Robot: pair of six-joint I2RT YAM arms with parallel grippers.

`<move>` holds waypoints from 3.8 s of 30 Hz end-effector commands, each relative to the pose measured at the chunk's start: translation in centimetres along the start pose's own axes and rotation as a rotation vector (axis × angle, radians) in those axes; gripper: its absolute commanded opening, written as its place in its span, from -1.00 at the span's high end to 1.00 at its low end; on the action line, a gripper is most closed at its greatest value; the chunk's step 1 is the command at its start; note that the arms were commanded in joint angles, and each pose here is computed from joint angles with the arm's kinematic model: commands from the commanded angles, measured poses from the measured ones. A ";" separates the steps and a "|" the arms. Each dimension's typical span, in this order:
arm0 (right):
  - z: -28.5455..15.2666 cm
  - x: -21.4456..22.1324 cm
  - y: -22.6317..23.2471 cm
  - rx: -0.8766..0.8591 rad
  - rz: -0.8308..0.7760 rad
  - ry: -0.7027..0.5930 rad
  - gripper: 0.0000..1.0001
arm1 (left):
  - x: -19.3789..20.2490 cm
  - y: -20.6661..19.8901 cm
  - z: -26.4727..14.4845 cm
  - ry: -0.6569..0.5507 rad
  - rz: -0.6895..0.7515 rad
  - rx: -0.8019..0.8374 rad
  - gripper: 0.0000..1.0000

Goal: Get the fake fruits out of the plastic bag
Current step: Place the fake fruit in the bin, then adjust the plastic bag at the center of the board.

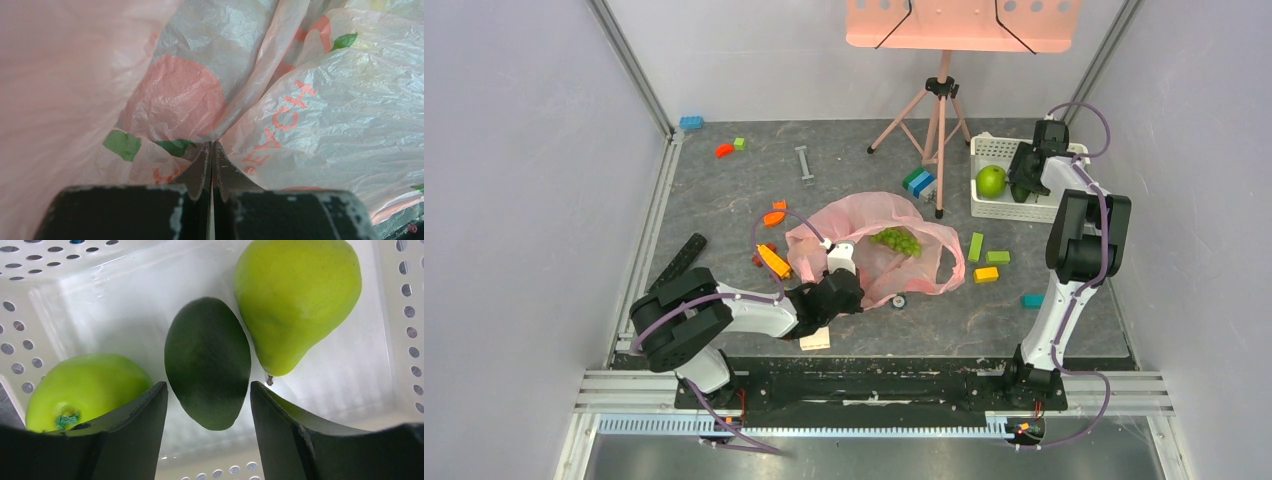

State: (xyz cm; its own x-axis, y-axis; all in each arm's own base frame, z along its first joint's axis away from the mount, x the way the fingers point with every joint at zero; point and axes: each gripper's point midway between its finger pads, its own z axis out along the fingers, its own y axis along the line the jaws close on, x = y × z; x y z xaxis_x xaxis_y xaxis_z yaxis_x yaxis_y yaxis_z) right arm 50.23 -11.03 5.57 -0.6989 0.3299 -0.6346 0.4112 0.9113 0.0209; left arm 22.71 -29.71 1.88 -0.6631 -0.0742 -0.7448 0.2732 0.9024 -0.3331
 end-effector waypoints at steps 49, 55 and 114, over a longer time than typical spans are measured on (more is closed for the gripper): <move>-35.7 16.0 23.0 -0.940 -0.403 -0.370 -0.45 | -1.4 0.5 -0.3 -0.052 -0.031 -0.015 0.91; -37.3 20.6 25.4 -0.988 -0.501 -0.345 -0.20 | -1.5 0.7 -0.4 -0.060 -0.030 -0.020 0.91; -26.8 26.7 39.0 -0.896 -0.371 -0.316 -0.67 | -2.3 8.3 -7.1 -0.193 -0.130 -0.208 0.96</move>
State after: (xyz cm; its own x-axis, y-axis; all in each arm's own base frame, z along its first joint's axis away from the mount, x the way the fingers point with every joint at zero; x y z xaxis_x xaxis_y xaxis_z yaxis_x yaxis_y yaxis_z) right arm 29.69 38.68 7.81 -0.5191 -0.0358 -0.8540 -0.5060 0.8181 0.2733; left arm 21.14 -18.84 4.40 -0.5574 -0.2039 -0.8048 0.0510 0.9591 -0.2783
